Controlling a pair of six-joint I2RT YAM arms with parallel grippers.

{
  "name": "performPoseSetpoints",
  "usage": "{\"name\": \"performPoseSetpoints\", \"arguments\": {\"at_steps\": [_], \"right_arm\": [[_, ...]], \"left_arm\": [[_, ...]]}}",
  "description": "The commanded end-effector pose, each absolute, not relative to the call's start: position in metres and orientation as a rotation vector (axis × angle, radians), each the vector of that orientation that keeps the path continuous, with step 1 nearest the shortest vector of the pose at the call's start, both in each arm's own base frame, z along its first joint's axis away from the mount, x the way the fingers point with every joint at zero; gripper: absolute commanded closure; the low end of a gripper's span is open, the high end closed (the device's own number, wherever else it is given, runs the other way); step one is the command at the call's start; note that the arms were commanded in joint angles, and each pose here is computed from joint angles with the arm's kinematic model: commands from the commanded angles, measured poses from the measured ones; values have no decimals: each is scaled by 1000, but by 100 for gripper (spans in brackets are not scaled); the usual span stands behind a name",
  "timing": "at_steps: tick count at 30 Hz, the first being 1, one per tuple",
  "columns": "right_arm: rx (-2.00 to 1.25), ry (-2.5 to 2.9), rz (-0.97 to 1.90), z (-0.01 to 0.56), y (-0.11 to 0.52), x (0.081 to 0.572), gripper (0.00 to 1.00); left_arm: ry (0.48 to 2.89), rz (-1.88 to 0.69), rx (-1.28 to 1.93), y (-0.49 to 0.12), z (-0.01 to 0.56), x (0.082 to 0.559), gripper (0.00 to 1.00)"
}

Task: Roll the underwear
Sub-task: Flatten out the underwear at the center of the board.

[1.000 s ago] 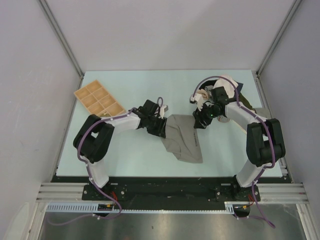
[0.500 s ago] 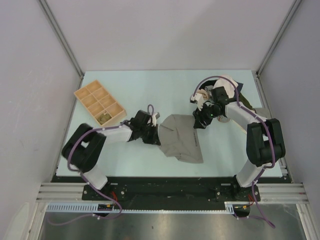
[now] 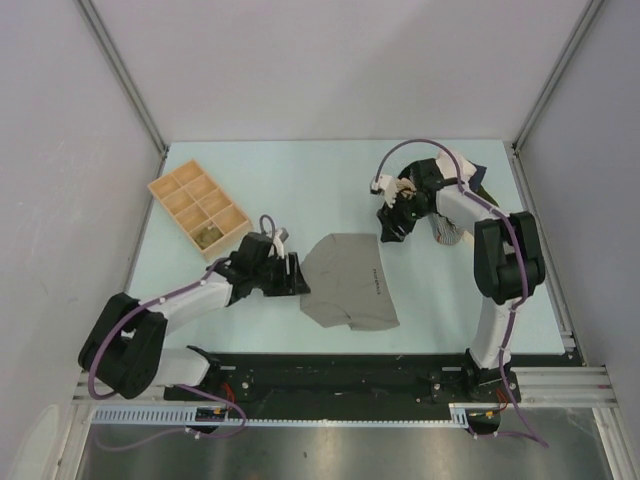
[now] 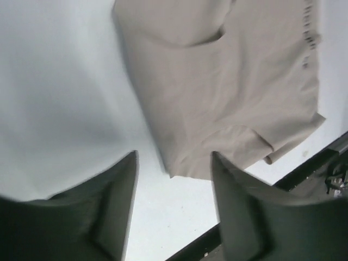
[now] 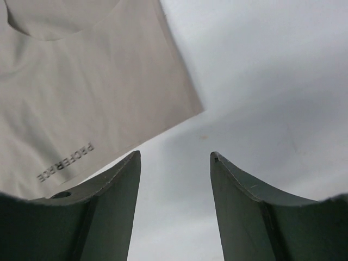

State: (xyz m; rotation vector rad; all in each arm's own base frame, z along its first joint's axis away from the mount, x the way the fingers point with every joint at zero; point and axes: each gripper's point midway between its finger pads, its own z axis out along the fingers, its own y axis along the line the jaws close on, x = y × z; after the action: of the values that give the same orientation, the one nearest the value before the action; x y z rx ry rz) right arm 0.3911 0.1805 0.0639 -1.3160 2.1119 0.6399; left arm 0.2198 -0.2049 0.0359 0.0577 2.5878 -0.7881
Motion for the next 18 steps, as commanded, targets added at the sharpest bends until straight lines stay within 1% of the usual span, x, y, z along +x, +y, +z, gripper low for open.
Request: {"name": "performPoseSetpoints", "arguments": {"at_steps": [1,2,3,4,5,6,7,8,11,12,13,15,18], "right_arm": [[-1440,2002,707,80,199,413,42],[-1440,2017,728,78,200,416,43],[-1442,2077,782,63,201,414,43],[-1438,2086,802,62,203,417,43],[-1438,2062,799,71,207,428,44],[-1445,2113,841,56,208,422,44],[-1458,2113,854,55,210,422,45],[-1467,2109,856,57,214,425,45],[-1507,2144,878,45,219,415,46],[-1518,2149,880,43,221,411,46],[-1520,2159,876,40,220,411,46],[-1515,2180,892,35,219,407,47],[-1508,2201,912,31,218,403,48]], "left_arm": [[2352,-822,329,-223,106,275,30],[2340,-822,376,-226,113,283,29],[2337,-845,448,-232,118,288,29],[2278,-816,554,-238,139,305,28],[2313,-808,605,-244,126,315,28],[2306,-815,661,-249,126,321,28],[2250,-796,756,-256,143,337,28],[2294,-797,810,-260,121,343,28],[2257,-810,935,-273,125,364,28],[2282,-824,958,-277,110,367,28],[2253,-817,978,-280,115,375,27],[2276,-809,1001,-281,98,381,27],[2284,-807,1022,-286,90,389,27]]}}
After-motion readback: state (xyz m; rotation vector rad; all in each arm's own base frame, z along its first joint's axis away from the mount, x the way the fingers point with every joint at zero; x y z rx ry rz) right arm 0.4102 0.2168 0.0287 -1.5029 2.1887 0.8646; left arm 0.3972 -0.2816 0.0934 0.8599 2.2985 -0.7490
